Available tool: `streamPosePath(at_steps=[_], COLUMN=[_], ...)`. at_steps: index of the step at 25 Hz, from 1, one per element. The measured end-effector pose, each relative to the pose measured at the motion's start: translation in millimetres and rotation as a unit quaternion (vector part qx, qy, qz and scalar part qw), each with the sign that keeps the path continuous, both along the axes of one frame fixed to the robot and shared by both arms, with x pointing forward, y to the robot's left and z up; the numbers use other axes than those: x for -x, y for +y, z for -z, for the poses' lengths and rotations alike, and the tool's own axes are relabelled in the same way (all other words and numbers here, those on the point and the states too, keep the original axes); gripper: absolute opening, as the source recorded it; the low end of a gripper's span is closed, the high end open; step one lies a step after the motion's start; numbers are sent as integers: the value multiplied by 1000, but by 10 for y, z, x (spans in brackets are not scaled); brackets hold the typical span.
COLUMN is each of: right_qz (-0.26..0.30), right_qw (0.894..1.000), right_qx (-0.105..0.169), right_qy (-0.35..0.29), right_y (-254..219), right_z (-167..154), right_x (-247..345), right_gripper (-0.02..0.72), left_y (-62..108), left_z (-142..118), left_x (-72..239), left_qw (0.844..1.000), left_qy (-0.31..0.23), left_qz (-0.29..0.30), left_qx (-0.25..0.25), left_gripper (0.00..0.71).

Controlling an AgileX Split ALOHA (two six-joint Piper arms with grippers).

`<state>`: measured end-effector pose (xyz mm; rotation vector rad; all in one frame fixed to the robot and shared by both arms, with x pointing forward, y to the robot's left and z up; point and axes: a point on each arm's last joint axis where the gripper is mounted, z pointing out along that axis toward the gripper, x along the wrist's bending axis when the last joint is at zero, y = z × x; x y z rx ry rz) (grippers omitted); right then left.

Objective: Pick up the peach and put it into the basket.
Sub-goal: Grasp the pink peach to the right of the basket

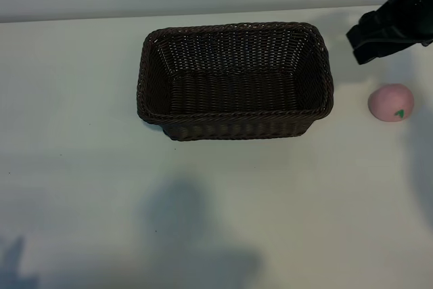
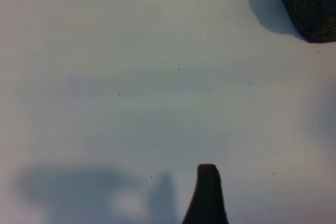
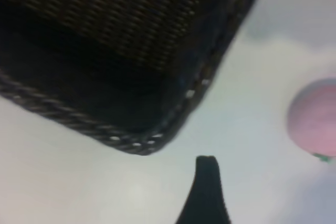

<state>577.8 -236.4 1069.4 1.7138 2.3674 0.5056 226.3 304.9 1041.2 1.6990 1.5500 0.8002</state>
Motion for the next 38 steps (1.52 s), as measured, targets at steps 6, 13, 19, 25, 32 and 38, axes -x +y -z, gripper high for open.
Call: streamPosePath(at_steps=[6, 13, 19, 25, 32, 38], right_qz=[55, 106, 160, 174, 151, 149], right_qw=[996, 992, 983, 979, 979, 978], right_qx=[64, 64, 59, 55, 41, 44], right_qy=[-18, 19, 66, 92, 133, 141], right_y=[-125, -135, -424, -613, -580, -582], right_z=[161, 665, 1017, 1227, 1540, 1591], right_x=[-163, -412, -521, -564, -593, -601], right_gripper=[549, 549, 549, 549, 538, 175], left_y=[0, 0, 0, 0, 5, 5], left_z=[2, 2, 2, 2, 2, 2], left_x=[1, 1, 1, 1, 1, 1], left_qw=[1000, 1000, 1000, 1000, 1000, 1000], left_qy=[1, 1, 1, 1, 1, 1], left_qz=[1, 0, 0, 0, -2, -2], left_qx=[1, 2, 2, 2, -1, -1], left_gripper=[596, 596, 596, 596, 596, 595])
